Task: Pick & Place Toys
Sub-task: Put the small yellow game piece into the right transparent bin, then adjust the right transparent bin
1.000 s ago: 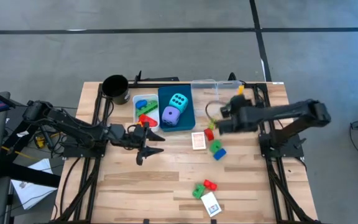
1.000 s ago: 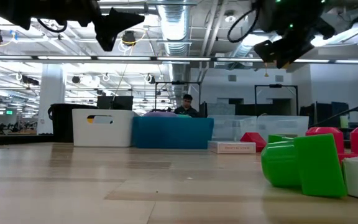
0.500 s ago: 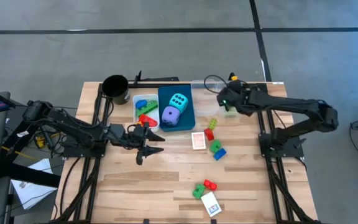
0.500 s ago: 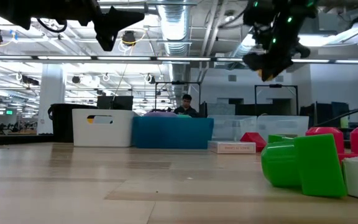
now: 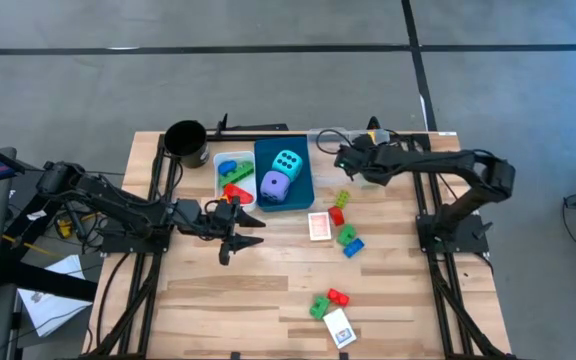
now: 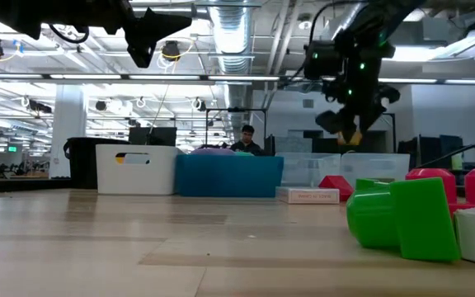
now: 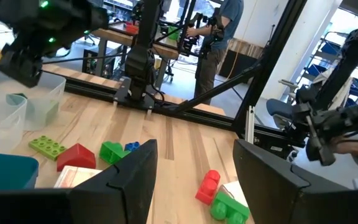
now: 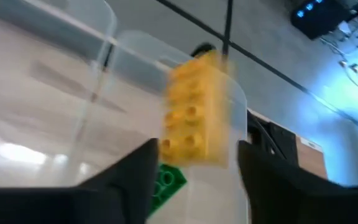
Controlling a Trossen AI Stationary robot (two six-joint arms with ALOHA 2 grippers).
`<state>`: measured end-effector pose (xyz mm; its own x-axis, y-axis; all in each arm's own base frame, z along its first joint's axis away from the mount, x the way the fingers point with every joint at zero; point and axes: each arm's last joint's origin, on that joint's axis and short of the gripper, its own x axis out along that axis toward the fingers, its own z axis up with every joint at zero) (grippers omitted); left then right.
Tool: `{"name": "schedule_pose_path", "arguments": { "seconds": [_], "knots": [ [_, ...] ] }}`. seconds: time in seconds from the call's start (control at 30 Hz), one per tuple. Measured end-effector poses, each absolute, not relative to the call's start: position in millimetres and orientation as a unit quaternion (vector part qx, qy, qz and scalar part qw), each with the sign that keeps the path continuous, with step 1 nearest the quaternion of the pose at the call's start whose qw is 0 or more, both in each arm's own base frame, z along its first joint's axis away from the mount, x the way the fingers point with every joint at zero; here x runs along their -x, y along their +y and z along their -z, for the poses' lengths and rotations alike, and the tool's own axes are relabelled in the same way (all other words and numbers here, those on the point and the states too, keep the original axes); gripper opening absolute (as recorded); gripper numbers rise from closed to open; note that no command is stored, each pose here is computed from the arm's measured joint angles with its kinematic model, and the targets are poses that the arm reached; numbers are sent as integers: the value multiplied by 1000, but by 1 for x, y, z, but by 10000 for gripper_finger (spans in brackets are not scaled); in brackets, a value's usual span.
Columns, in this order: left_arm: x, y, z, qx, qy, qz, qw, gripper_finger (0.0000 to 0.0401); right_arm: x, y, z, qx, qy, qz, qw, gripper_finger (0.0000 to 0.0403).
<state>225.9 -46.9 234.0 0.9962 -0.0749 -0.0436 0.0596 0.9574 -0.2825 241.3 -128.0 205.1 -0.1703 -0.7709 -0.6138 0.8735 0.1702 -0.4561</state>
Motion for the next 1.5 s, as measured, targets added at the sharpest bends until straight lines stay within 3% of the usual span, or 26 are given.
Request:
{"name": "schedule_pose_path", "arguments": {
  "seconds": [0.13, 0.3, 0.4, 0.57, 0.73, 1.17, 1.5],
  "knots": [
    [-226, -47, -234, 142, 27, 34, 989, 204, -239, -133, -195, -53, 449, 641, 621, 283],
    [-226, -47, -234, 129, 27, 34, 991, 204, -235, -132, -193, -48, 478, 632, 608, 322],
    [-226, -47, -234, 102, 26, 35, 994, 204, -238, -126, -194, -64, 508, 584, 630, 323],
    [-226, -47, -234, 90, 26, 33, 995, 204, -253, -95, -190, -113, 573, 426, 691, 315],
    [-226, -47, -234, 90, 26, 33, 995, 204, -264, -52, -188, -91, 595, 349, 718, 311],
    [-226, -47, -234, 90, 25, 31, 995, 204, -257, -29, -191, 6, 578, 422, 698, 310],
    [-226, -47, -234, 90, 25, 31, 995, 204, -245, -48, -190, -94, 627, 411, 655, 310]
  ]
}}
